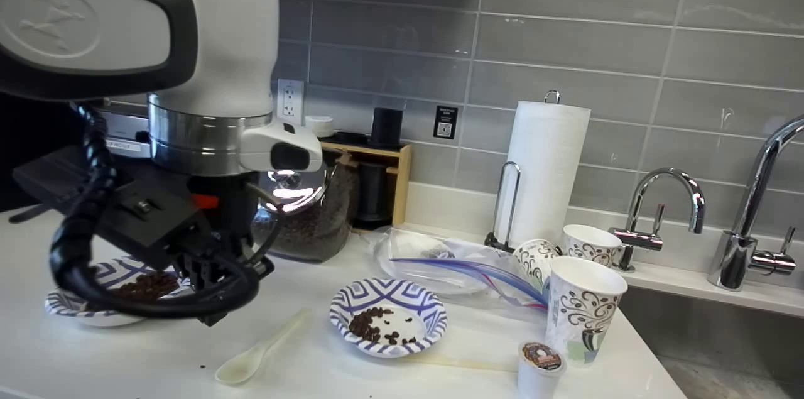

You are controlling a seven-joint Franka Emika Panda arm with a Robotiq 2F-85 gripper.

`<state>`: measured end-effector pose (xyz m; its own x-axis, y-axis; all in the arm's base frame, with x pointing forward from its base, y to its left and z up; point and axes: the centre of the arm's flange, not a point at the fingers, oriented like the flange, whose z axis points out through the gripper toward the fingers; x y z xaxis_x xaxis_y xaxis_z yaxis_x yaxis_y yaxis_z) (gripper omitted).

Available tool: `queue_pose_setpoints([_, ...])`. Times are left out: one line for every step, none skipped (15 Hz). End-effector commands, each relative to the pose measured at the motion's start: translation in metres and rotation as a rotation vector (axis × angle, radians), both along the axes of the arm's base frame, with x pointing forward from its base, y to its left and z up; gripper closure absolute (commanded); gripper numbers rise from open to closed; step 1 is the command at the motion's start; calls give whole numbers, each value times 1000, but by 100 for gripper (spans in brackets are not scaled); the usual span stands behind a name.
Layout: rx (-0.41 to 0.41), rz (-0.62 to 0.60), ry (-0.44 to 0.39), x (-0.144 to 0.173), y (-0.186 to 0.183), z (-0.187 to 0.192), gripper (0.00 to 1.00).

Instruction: Put one brown object on the paper towel

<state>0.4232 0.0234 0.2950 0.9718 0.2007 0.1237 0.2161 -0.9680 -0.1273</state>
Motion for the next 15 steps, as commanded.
queue_pose_setpoints([-18,60,48,8,-5,-14,98])
queue_pose_setpoints([-30,62,53,7,-7,-16,98])
queue_pose_setpoints([-38,66,57,7,-9,-18,98])
queue_pose_setpoints([-49,66,60,7,-11,-20,98])
queue_pose_setpoints([-55,66,61,8,-14,-21,98])
queue_pose_setpoints([-63,71,62,8,-16,-22,98])
queue_pose_setpoints([-70,72,64,9,-19,-23,98])
queue_pose_setpoints([-77,73,63,9,-21,-24,98])
queue_pose_setpoints([-82,73,58,10,-23,-25,98])
queue_pose_setpoints([-85,74,57,10,-24,-25,98])
queue_pose_setpoints([-87,75,56,10,-25,-25,98])
queue_pose_setpoints([-91,75,54,11,-25,-25,98])
queue_pose_setpoints([-91,76,50,12,-25,-25,98])
queue_pose_setpoints([-91,78,48,14,-25,-26,98])
queue_pose_setpoints([-92,80,48,15,-23,-26,98])
